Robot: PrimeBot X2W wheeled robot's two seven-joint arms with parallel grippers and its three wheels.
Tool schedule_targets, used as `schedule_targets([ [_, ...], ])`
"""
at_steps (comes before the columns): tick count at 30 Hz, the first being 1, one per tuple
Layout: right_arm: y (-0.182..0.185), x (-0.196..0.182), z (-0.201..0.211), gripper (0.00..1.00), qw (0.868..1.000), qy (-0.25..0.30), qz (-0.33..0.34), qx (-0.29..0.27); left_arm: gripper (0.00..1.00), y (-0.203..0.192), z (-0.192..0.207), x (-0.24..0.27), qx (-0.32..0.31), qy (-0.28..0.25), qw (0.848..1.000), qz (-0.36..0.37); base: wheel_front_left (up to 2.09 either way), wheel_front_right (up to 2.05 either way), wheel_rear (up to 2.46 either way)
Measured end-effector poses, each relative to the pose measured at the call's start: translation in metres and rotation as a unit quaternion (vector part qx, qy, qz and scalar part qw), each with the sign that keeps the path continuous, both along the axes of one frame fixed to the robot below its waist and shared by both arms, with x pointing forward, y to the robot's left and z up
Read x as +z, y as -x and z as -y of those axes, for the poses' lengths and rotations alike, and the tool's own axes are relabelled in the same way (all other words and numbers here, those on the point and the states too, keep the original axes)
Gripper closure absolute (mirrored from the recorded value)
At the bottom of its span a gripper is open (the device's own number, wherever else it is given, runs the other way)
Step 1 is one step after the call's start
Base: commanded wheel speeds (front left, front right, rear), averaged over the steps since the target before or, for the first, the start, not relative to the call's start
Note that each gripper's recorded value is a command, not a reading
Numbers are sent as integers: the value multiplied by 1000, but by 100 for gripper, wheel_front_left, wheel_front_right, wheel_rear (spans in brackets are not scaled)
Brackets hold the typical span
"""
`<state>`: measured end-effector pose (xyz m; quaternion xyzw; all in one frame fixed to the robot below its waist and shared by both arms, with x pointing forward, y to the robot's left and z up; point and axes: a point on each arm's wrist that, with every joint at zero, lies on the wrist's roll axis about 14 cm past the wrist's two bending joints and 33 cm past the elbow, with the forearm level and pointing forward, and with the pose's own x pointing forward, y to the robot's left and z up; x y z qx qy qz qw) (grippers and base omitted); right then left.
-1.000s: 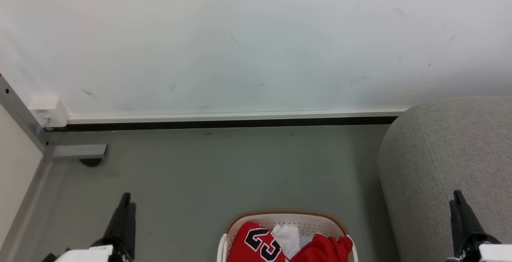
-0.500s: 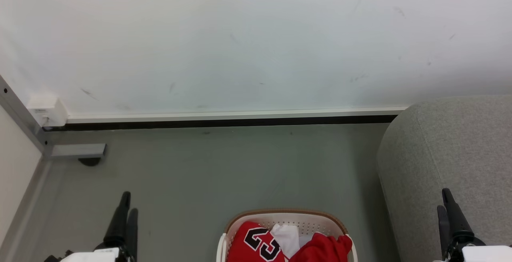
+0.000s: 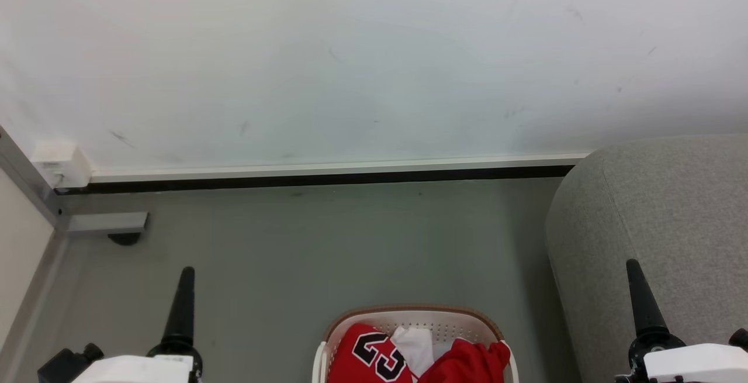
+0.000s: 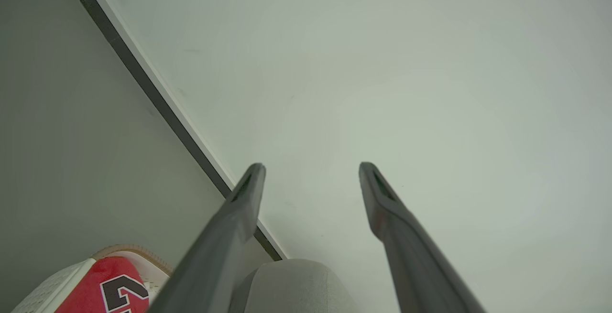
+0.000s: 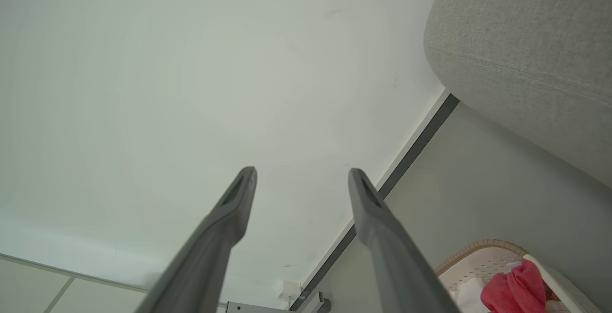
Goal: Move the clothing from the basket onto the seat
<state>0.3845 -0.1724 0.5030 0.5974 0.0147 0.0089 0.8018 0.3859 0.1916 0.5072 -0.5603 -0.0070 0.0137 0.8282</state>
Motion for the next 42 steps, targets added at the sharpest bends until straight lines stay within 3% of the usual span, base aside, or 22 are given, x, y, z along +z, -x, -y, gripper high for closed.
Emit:
schedule_targets([
  [14, 0, 5, -8, 0, 987, 159, 18, 12, 0, -3, 12, 5, -8, -168, 986, -3, 0, 0, 0],
  [27, 0, 7, -16, 0, 952, 303, 37, 29, 0, -2, 17, 6, -10, -270, 963, 1, 0, 0, 0],
  [42, 2, 6, -20, 0, 919, 389, 50, 30, 0, -1, 21, 8, -10, -357, 934, 13, 0, 0, 0],
])
